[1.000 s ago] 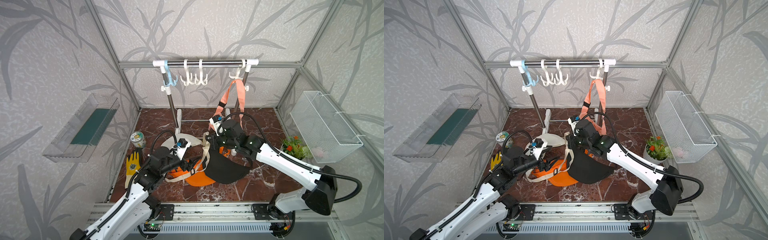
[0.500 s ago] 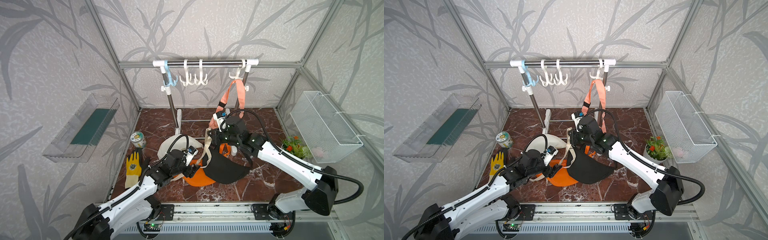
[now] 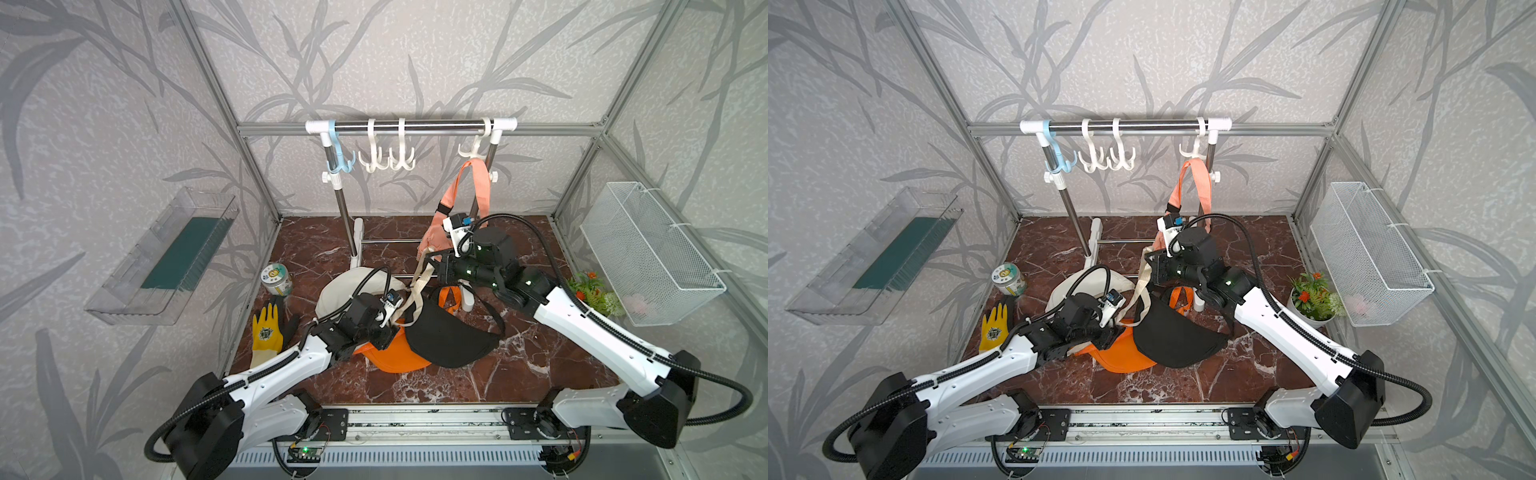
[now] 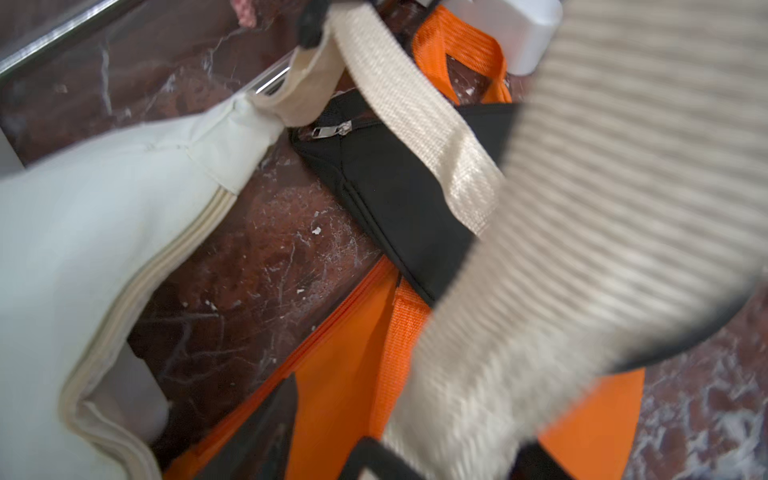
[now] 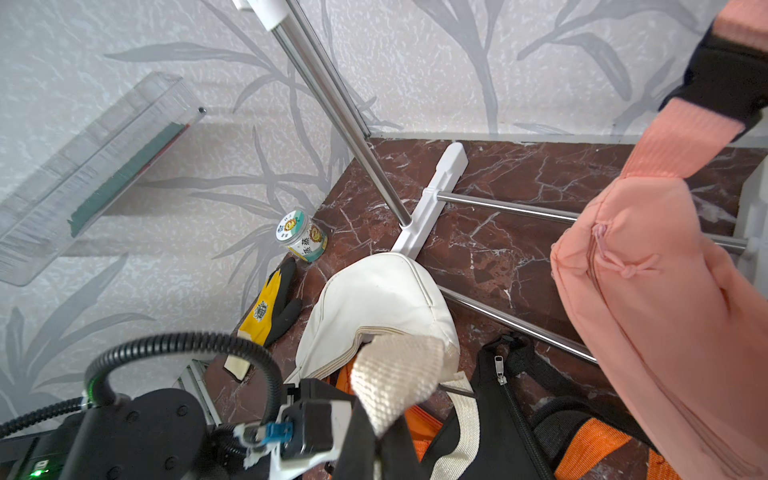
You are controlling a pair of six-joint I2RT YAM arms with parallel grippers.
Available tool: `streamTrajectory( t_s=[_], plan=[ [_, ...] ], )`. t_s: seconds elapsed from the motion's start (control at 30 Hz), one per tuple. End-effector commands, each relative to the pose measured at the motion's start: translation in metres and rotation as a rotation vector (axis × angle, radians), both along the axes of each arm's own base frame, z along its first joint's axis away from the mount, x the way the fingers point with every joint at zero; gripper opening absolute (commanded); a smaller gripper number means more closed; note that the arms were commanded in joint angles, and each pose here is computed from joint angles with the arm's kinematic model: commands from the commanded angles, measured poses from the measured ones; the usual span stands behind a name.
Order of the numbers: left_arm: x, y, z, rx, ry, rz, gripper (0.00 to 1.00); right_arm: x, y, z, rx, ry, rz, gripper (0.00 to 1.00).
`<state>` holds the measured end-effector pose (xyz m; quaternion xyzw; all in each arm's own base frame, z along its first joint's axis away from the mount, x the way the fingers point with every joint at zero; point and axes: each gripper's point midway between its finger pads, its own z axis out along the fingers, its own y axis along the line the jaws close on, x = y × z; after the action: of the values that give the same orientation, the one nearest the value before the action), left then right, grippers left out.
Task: Hang the bag on a hook
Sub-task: Pick up the bag from the bag.
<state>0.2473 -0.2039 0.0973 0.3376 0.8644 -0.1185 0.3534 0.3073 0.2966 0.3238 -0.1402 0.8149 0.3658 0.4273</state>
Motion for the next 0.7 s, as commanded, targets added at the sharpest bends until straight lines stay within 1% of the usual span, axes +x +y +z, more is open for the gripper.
streamTrajectory(
  t_s=[0.0,0.03,0.1,0.17,0.2,0.23,0.27,0.33,0.37,0.4,0.43,0.53,0.6,0.67],
  plan=[
    [0.015,0.011,0.01,0.102,-0.048,0.046,0.0,-0.002,-0.013,0.012,0.038,-0.018,-0.011,0.0],
    [0.019,0.018,0.018,0.122,-0.055,0.095,0.0,0.0,-0.019,0.009,0.041,-0.005,-0.023,0.0],
    [0.022,0.024,0.042,0.126,-0.084,0.117,0.0,0.003,-0.034,-0.005,0.029,0.035,-0.051,0.0],
    [0.02,0.018,0.071,0.092,-0.13,0.059,0.0,0.003,-0.047,-0.027,-0.023,0.064,-0.064,0.0],
    [0.019,0.013,0.086,0.053,-0.161,0.032,0.0,0.001,-0.051,-0.042,-0.069,0.079,-0.059,0.04],
    [0.016,0.007,0.1,0.007,-0.192,-0.006,0.0,-0.004,-0.051,-0.056,-0.115,0.085,-0.022,0.13],
    [0.013,0.003,0.11,-0.034,-0.212,-0.036,0.0,-0.01,-0.05,-0.066,-0.15,0.089,0.023,0.24],
    [0.008,-0.004,0.128,-0.105,-0.23,-0.086,0.0,-0.029,-0.046,-0.08,-0.197,0.081,0.131,0.52],
    [0.005,-0.004,0.133,-0.126,-0.225,-0.104,0.0,-0.037,-0.044,-0.081,-0.213,0.046,0.167,0.61],
    [0.002,-0.005,0.136,-0.147,-0.21,-0.124,0.0,-0.046,-0.042,-0.078,-0.239,-0.01,0.203,0.67],
    [-0.001,-0.006,0.139,-0.165,-0.192,-0.145,0.0,-0.057,-0.037,-0.075,-0.26,-0.075,0.247,0.7],
    [-0.01,-0.008,0.143,-0.203,-0.149,-0.202,0.0,-0.076,-0.021,-0.06,-0.242,-0.256,0.328,0.75],
    [-0.012,-0.008,0.143,-0.217,-0.131,-0.214,0.0,-0.08,-0.008,-0.05,-0.213,-0.308,0.385,0.77],
    [-0.014,-0.008,0.146,-0.232,-0.114,-0.228,0.0,-0.084,0.01,-0.045,-0.225,-0.377,0.428,0.78]
  ],
)
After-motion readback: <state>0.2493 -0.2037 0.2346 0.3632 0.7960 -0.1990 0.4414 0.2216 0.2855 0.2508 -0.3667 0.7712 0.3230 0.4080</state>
